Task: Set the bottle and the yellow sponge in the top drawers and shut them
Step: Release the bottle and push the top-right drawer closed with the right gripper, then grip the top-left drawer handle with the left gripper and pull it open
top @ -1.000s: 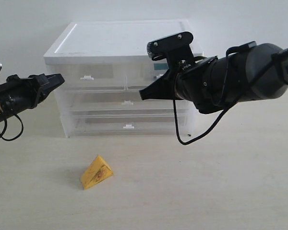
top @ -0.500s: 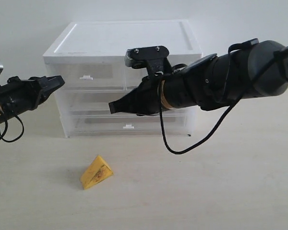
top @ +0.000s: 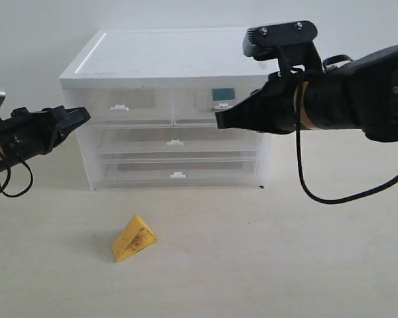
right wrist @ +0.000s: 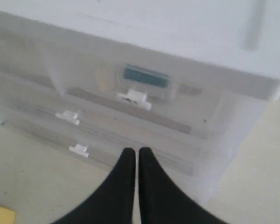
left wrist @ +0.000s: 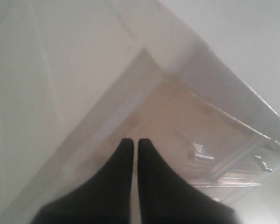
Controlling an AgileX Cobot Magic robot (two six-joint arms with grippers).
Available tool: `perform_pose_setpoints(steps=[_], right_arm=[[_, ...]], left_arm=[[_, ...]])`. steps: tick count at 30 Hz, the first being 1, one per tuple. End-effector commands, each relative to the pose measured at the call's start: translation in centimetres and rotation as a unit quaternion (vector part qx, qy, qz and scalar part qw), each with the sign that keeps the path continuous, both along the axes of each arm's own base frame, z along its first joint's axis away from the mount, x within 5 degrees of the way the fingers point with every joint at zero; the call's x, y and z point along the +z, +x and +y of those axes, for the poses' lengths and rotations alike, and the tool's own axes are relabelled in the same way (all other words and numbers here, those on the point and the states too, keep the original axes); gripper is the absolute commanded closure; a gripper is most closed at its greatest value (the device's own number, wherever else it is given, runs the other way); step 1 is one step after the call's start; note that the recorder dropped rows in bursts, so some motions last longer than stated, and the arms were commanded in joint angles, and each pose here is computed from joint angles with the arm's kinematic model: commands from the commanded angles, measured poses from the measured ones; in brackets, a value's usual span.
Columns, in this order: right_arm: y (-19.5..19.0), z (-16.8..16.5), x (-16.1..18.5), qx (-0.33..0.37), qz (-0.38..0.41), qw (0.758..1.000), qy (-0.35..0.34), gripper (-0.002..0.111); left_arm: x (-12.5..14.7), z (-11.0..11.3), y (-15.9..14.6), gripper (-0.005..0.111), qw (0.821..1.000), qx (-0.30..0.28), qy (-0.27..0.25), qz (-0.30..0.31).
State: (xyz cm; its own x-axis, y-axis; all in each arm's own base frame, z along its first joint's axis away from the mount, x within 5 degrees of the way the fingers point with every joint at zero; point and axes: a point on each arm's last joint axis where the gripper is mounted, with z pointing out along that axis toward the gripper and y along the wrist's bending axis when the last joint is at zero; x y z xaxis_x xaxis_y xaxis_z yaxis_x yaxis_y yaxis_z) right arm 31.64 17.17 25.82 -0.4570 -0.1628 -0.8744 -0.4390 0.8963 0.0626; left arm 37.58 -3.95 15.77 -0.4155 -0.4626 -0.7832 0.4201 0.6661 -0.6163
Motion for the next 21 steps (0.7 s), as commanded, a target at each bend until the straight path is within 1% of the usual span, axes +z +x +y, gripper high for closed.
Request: perform_pose_setpoints(steps=[1,2,4,6,7,8,11,14,17,19,21], right_arm=[[1.8,-2.8,-2.4,0.004,0.081,0.995,0.060,0.108],[2.1,-3.5,-2.6,0.011,0.091,0.992,0.084,0.108],[2.7,-4.4,-2.4,0.041,0.090,0.983,0.154,0.108],[2.9,-4.9,-2.0,0.087,0.075,0.961,0.250,0.108],[3.2,-5.3,-2.0,0.096,0.074,0.952,0.282,0.108],[3.4,-5.7,-2.1,0.096,0.074,0.947,0.299,0.108],[4.2,-6.6,-3.6,0.069,0.086,0.947,0.301,0.108],[4.4,-6.4,-4.8,0.082,0.099,0.942,0.309,0.108],[4.7,-6.2,-5.2,0.097,0.087,0.932,0.337,0.108],[5.2,-6.3,-5.4,0.078,0.077,0.928,0.357,0.108],[5.5,-6.5,-5.4,0.069,0.062,0.929,0.358,0.108]], left_arm=[[-0.4,-0.1,0.0,0.103,1.000,-0.007,0.004,0.014],[-0.4,-0.1,0.0,0.103,1.000,-0.010,0.003,0.016],[-0.4,-0.1,0.0,0.103,1.000,-0.009,0.003,0.016],[-0.5,-0.1,0.0,0.103,1.000,-0.008,0.005,0.019],[-0.4,0.0,0.0,0.103,1.000,-0.007,0.004,0.019],[-0.5,0.0,0.0,0.103,1.000,-0.006,0.006,0.021],[-0.6,0.0,0.1,0.103,1.000,-0.003,0.009,0.025],[-0.6,0.0,0.1,0.103,1.000,-0.002,0.009,0.026],[-0.6,0.0,0.1,0.103,1.000,-0.003,0.010,0.025],[-0.6,0.0,0.0,0.103,1.000,-0.004,0.011,0.025],[-0.5,0.0,0.0,0.103,1.000,-0.006,0.009,0.022]])
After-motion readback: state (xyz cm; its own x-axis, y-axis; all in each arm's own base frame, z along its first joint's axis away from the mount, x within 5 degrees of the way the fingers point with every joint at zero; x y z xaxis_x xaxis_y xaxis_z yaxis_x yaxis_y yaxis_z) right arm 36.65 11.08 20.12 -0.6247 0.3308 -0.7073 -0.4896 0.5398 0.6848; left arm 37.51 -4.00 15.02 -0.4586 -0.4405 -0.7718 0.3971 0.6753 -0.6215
